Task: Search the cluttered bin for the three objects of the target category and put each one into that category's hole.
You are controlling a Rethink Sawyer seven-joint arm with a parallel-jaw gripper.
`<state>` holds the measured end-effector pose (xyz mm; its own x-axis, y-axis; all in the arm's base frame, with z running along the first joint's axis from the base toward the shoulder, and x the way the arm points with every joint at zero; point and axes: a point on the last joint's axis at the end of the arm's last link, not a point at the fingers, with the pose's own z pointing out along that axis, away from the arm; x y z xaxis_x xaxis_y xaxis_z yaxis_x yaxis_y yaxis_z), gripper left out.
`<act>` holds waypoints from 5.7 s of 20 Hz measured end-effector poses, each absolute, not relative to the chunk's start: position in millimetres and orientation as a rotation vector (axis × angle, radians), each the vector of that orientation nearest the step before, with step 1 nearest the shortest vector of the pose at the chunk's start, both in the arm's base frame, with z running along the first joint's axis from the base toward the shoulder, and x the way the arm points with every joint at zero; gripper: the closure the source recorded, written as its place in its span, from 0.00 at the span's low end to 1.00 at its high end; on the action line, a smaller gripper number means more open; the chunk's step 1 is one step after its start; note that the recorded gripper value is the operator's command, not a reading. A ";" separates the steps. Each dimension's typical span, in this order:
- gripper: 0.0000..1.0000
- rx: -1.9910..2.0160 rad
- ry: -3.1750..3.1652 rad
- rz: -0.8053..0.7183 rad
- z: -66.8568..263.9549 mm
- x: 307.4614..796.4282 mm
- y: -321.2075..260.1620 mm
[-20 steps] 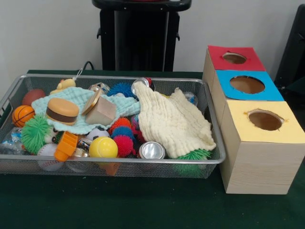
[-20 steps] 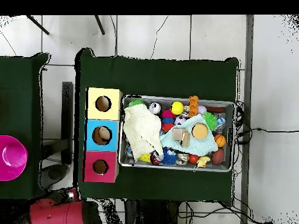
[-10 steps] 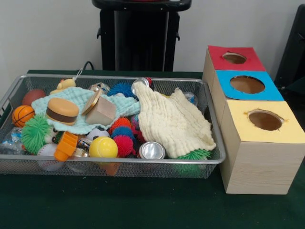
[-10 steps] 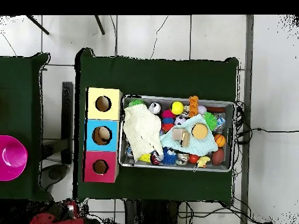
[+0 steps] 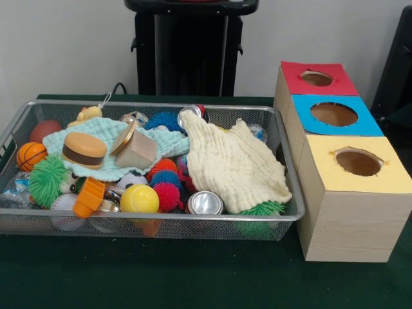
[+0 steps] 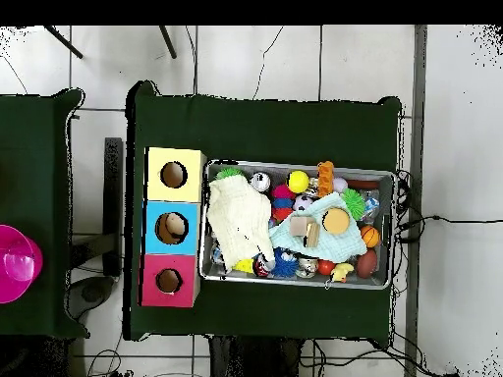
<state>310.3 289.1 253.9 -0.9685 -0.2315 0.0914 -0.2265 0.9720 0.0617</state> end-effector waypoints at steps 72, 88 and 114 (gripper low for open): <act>0.00 0.094 -3.047 -0.077 185.9 632.1 261.6; 0.00 -0.029 -3.087 -0.063 156.2 613.2 206.3; 0.00 -0.049 -3.036 -0.108 151.7 592.9 190.5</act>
<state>592.9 190.5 151.7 -0.9942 0.0287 0.1038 0.0360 0.9970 0.0692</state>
